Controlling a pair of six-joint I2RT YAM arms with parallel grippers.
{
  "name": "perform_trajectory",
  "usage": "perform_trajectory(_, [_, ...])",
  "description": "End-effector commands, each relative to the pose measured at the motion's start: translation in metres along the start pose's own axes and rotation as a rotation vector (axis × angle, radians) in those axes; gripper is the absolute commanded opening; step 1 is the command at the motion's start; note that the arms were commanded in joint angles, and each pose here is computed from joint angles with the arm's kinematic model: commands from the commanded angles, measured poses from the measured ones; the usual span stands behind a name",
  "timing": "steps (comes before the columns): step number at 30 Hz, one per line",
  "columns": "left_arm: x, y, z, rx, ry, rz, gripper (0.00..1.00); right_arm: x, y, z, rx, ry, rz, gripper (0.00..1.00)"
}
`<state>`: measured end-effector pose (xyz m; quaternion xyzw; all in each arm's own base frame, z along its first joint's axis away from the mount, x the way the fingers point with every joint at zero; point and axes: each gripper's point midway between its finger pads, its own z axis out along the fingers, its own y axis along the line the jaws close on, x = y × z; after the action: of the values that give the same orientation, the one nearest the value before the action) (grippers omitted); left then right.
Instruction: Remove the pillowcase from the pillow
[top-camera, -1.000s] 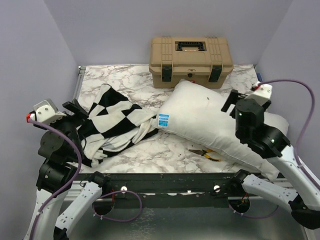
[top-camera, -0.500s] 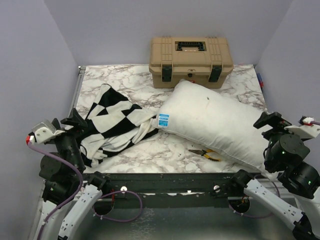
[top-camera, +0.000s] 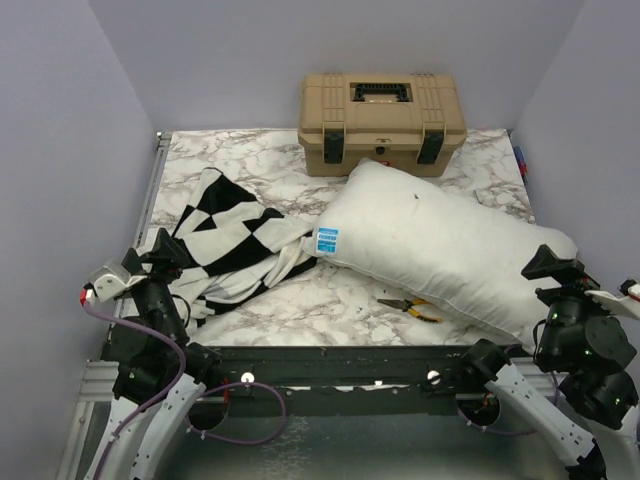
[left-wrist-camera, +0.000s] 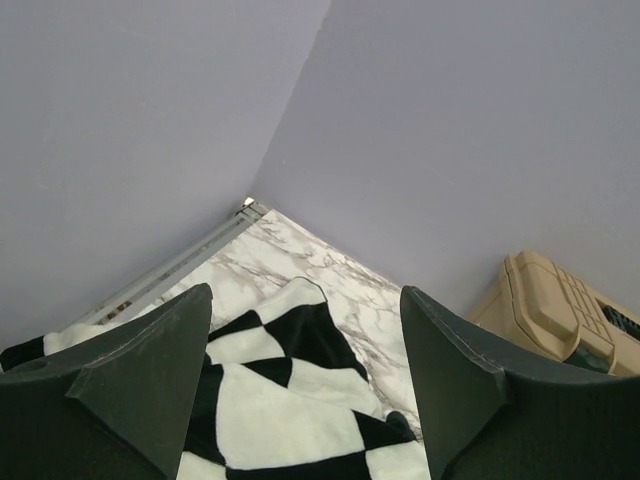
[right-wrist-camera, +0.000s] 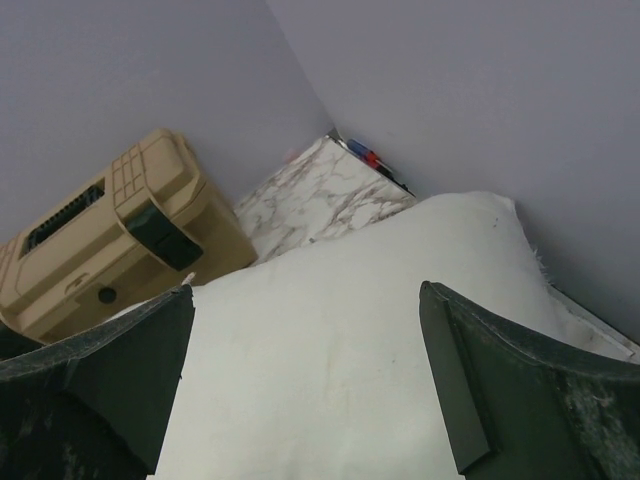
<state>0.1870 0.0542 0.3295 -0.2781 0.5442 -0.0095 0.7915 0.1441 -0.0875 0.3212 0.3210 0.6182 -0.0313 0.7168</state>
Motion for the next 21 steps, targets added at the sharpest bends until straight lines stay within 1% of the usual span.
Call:
perform_trajectory(1, [-0.008,0.008,0.000,-0.045,-0.049,-0.055,0.77,-0.009,-0.005,-0.001,0.002,-0.047,0.059,1.00])
perform_trajectory(5, [-0.006,0.010,-0.003,-0.035,-0.055,-0.059,0.77,-0.012,-0.006,0.000,0.021,-0.054,0.047,1.00])
perform_trajectory(9, [-0.005,0.009,-0.003,-0.028,-0.052,-0.055,0.77,-0.013,-0.003,-0.001,0.000,-0.043,0.036,1.00])
perform_trajectory(17, [-0.007,0.009,-0.002,-0.030,-0.065,-0.068,0.77,-0.017,-0.012,-0.004,0.008,-0.061,0.081,1.00])
perform_trajectory(21, [-0.006,0.008,-0.002,-0.023,-0.065,-0.068,0.77,-0.017,-0.012,-0.003,0.009,-0.061,0.077,1.00])
